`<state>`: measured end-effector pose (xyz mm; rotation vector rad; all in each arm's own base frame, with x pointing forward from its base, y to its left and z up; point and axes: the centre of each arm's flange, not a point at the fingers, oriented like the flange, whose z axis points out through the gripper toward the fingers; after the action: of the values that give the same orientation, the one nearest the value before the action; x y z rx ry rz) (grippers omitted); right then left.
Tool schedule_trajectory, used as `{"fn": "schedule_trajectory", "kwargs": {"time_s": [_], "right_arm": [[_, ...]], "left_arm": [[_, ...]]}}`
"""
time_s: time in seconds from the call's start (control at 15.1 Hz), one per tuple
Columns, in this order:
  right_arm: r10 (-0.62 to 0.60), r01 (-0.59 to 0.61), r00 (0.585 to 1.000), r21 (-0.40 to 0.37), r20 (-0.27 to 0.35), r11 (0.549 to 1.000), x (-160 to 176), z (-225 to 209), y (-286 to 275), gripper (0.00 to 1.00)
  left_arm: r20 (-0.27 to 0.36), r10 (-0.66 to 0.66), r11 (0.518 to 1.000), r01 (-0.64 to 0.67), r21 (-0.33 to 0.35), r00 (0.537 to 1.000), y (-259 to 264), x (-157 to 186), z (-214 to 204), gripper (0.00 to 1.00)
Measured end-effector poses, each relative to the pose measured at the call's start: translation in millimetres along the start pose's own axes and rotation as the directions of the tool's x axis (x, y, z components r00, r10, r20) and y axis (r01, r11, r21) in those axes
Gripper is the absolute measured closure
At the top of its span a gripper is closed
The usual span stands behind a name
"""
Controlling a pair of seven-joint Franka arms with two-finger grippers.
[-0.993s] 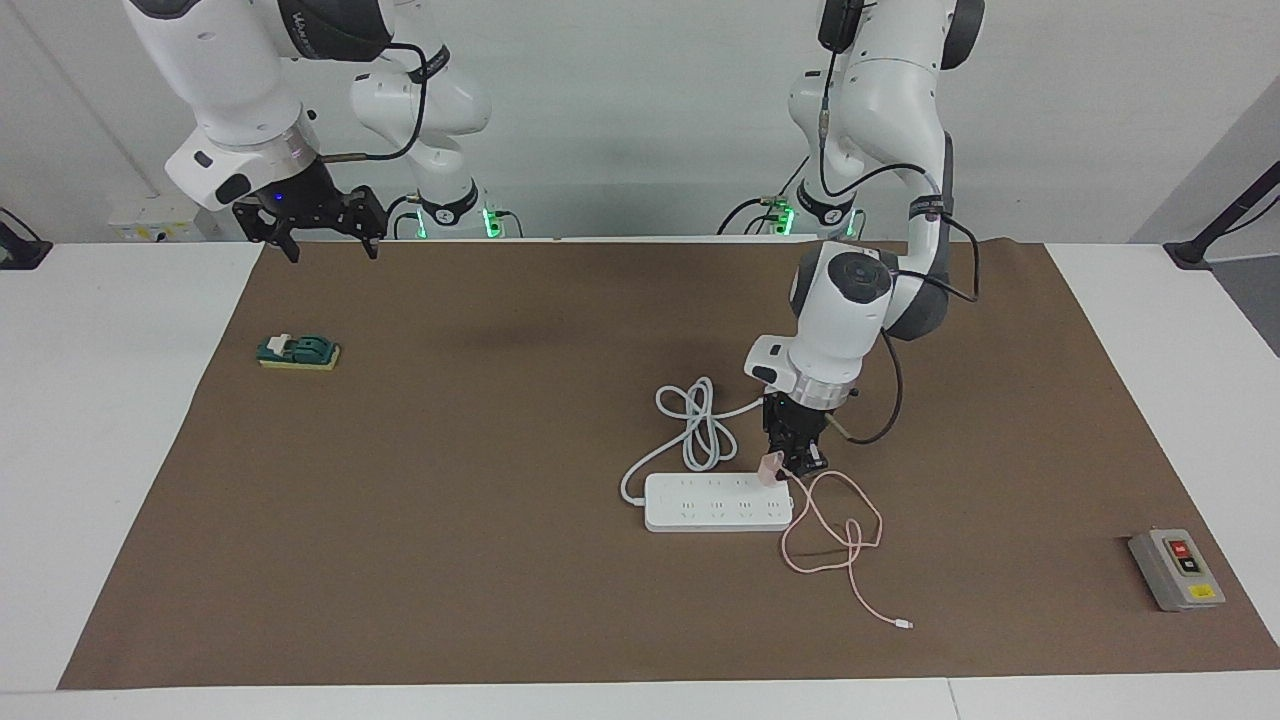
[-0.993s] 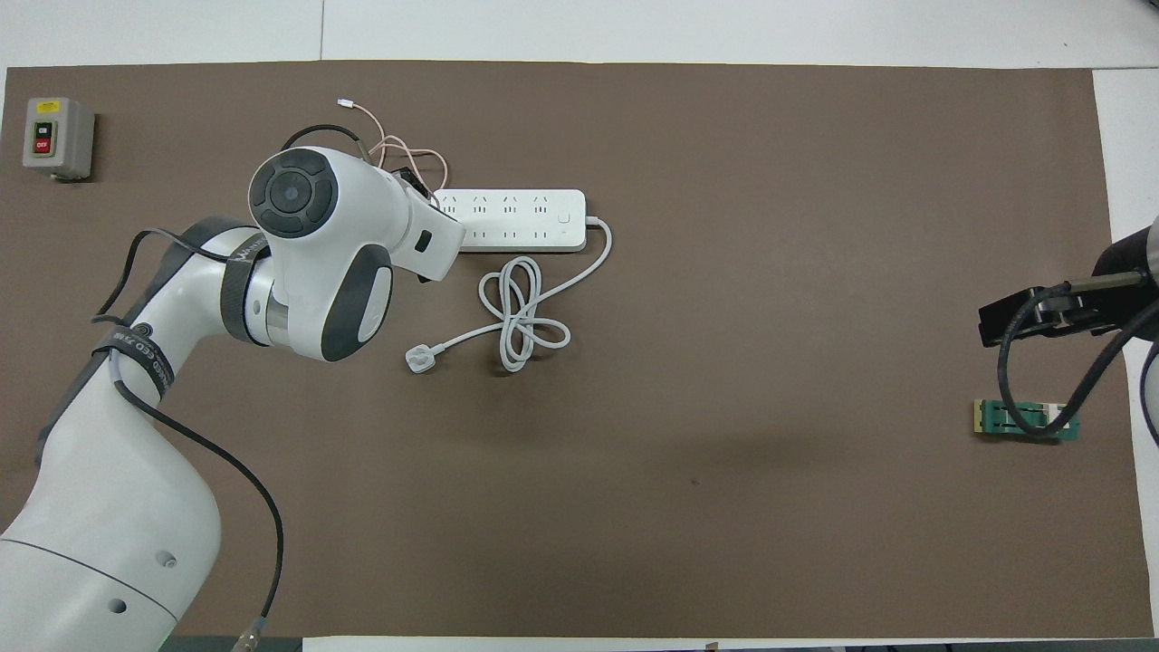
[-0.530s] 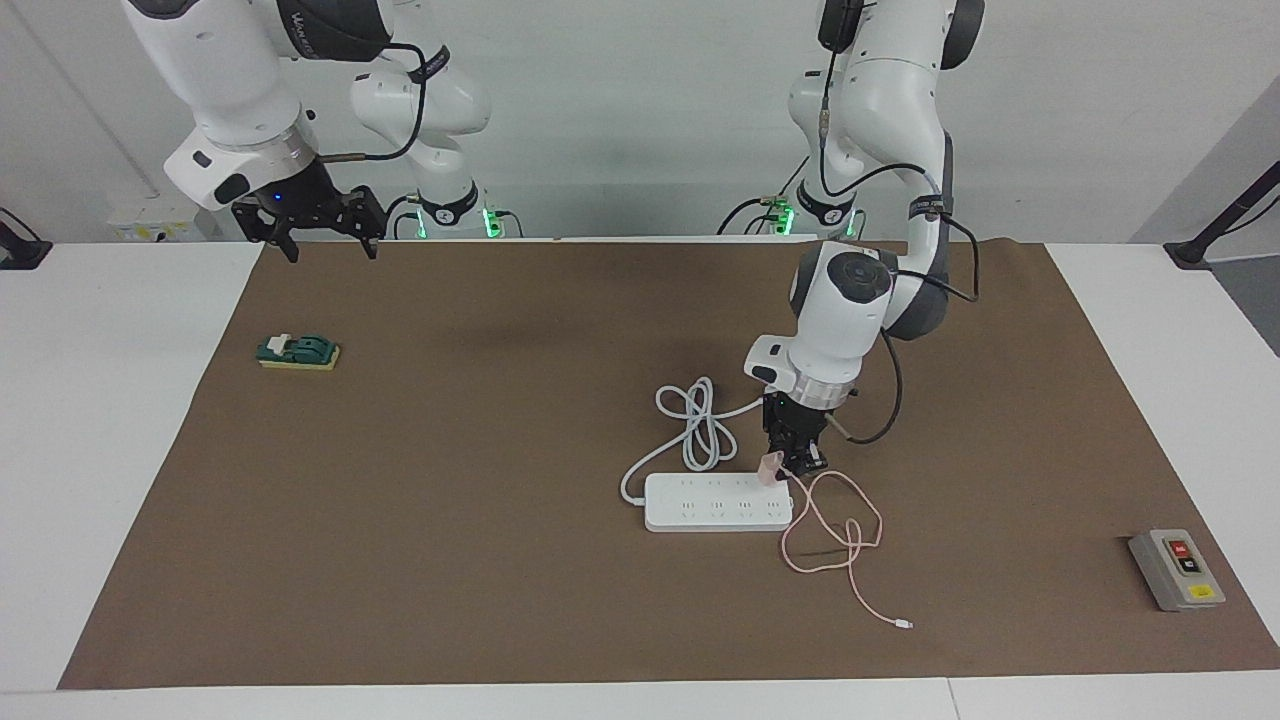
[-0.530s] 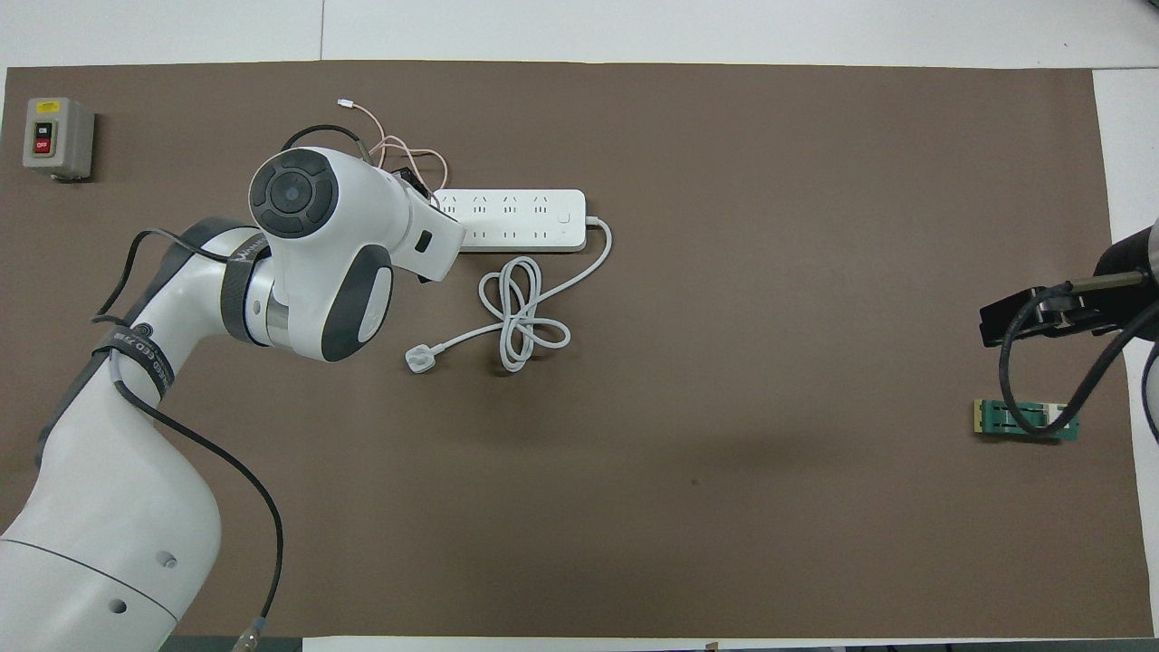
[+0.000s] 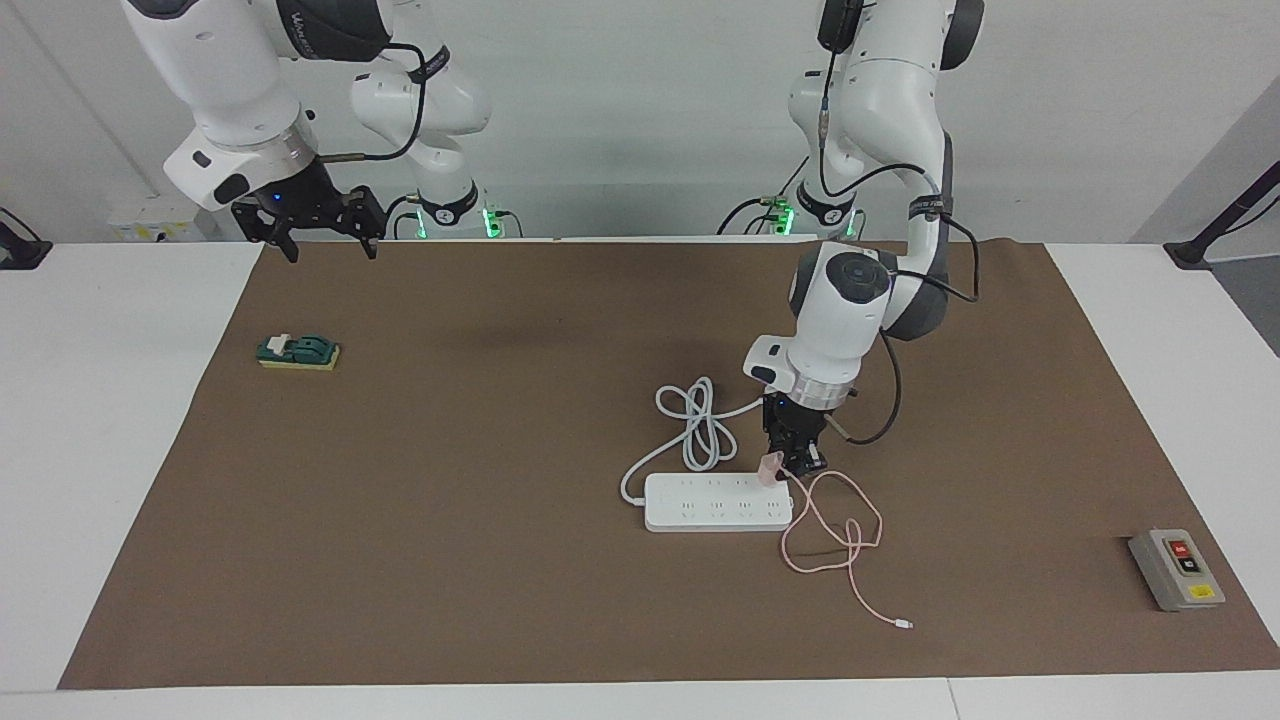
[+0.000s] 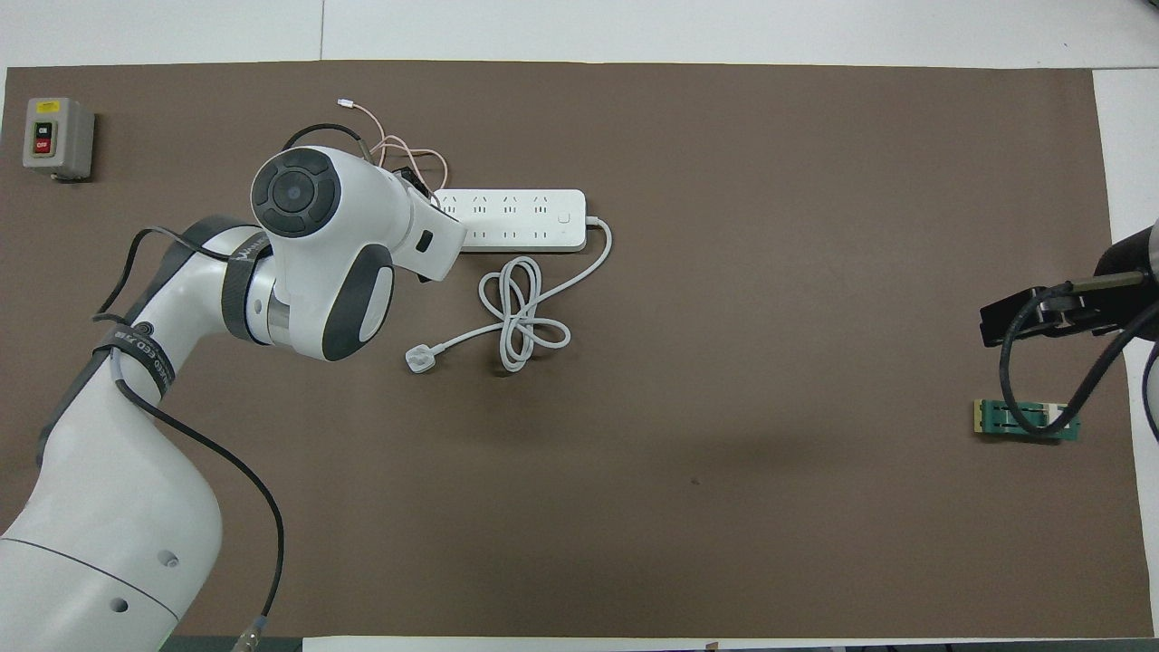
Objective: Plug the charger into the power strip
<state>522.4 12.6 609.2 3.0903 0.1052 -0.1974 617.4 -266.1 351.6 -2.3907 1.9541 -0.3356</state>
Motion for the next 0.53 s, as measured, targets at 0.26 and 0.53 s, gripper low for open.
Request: {"fn": "schedule_trajectory", "kwargs": {"time_s": [0.26, 0.53], "right_arm": [[-0.001, 0.001, 1.0, 0.002, -0.003, 1.0, 0.3, -0.3, -0.7, 0.0], [-0.003, 0.004, 1.0, 0.023, -0.014, 1.0, 1.5, -1.3, -3.3, 0.0]], "left_arm": [[0.022, 0.023, 1.0, -0.023, -0.004, 0.999, -2.8, 3.9, 0.1, 0.7], [0.037, 0.041, 0.999, -0.041, -0.002, 0.999, -15.9, 3.0, -0.7, 0.7]]}}
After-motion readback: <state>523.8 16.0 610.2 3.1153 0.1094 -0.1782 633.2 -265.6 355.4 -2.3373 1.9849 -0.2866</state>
